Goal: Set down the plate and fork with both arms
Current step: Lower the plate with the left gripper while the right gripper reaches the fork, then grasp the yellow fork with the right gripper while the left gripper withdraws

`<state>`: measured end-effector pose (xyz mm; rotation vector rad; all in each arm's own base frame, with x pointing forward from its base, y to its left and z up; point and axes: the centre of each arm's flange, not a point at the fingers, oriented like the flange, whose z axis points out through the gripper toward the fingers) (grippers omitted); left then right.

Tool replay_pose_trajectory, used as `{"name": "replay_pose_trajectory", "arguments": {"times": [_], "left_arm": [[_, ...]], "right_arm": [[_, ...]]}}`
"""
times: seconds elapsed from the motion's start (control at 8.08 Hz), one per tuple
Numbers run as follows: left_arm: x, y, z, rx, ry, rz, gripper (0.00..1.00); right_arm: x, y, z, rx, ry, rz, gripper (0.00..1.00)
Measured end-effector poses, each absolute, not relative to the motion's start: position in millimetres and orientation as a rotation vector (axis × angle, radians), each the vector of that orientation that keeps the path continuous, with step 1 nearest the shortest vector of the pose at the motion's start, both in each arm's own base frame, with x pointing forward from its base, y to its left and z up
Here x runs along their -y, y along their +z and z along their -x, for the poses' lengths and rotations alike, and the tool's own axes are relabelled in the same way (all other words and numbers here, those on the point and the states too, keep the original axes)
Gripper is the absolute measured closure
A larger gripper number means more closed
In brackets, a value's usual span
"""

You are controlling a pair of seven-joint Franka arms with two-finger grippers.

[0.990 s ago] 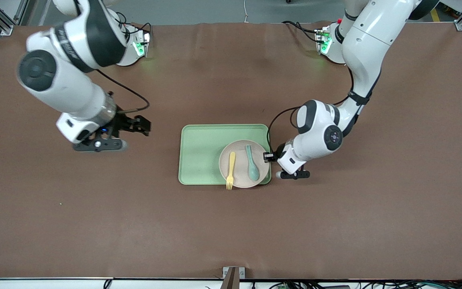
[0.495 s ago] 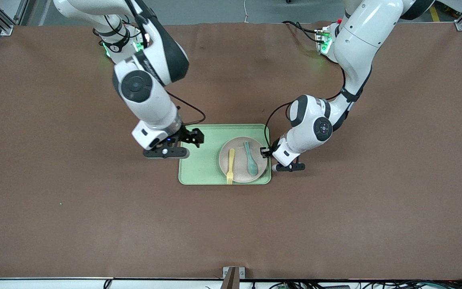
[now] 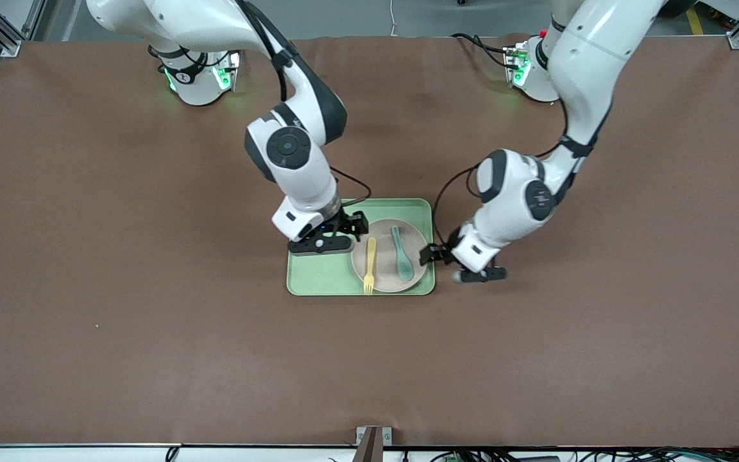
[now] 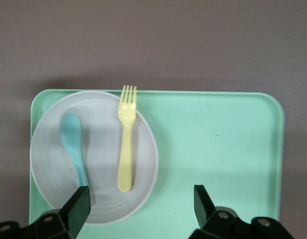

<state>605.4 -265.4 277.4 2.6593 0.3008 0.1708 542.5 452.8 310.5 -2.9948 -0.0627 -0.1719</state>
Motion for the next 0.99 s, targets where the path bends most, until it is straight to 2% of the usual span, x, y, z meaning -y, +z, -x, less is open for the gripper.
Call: {"name": "replay_pose_trajectory", "arguments": {"times": [0.12,0.49,0.74,0.99], "left_arm": [[218,317,-626,-0.375,0.266,-2.633,0.0],[115,411,-638,-0.418,0.382,-2.676,0.0],[73,486,-613,-0.298,0.417,-2.866,0.0],[67,542,-577,-0.226,0.407,-2.972,0.0]], "right_arm": [[-464,293,-539,0.085,-0.184,2.993,0.1],[-483,261,-553,0.097,-0.224,3.014,0.24],[-503,231,-559,0.064,-0.31,3.066,0.26],[-516,211,-556,0.073,-0.322,3.077,0.26]]}}
